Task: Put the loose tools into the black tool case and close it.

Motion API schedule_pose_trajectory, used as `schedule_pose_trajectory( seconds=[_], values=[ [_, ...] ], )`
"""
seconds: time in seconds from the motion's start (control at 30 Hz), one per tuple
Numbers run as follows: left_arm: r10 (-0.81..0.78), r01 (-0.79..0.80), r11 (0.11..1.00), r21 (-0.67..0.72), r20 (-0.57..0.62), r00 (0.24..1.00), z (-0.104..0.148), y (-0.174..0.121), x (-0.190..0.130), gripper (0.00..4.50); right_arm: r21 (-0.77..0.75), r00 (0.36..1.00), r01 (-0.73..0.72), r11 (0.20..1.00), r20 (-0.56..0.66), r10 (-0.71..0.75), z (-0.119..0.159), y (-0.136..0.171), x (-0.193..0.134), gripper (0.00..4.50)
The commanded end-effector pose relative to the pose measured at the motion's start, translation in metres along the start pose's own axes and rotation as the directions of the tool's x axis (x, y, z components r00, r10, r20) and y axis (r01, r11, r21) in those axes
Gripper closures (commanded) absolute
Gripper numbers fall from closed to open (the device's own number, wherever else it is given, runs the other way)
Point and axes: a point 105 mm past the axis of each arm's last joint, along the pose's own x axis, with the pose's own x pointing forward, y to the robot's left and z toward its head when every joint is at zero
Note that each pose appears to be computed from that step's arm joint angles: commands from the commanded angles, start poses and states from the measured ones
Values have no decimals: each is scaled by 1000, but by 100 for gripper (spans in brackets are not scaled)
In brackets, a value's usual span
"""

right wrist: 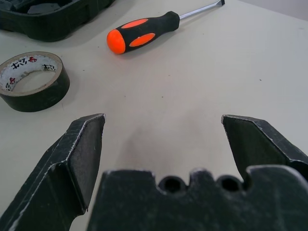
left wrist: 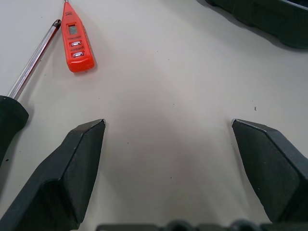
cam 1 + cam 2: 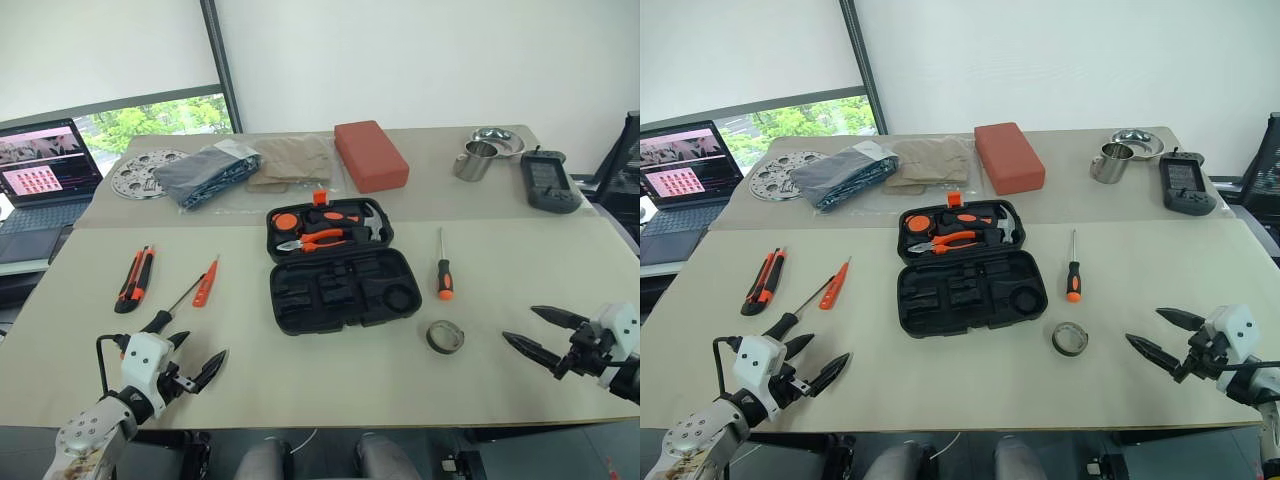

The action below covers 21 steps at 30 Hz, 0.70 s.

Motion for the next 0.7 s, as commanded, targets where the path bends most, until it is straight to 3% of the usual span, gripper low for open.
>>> schedule_pose_trajectory(
  seconds=[0.03, 0.2, 0.37, 0.6, 0.7],
  values=[
    [23, -25, 999, 27, 83, 996, 21, 9, -5, 0, -63, 999, -1, 998, 54, 4, 24, -5, -2, 2],
    [79, -80, 997, -5, 216, 973, 57, 31, -7, 0, -99, 986, -77, 992, 139, 91, 55, 8, 13, 2],
    [154, -160, 987, 0, 267, 951, 84, 61, -9, 0, -132, 951, -201, 971, 212, 226, 85, 35, 32, 2],
    [288, -298, 953, 48, 158, 945, 91, 102, -11, 0, -174, 870, -363, 916, 289, 399, 126, 80, 46, 2],
    [297, -304, 952, 48, 104, 949, 91, 106, -5, 0, -187, 847, -406, 895, 291, 445, 135, 92, 47, 2]
  ],
)
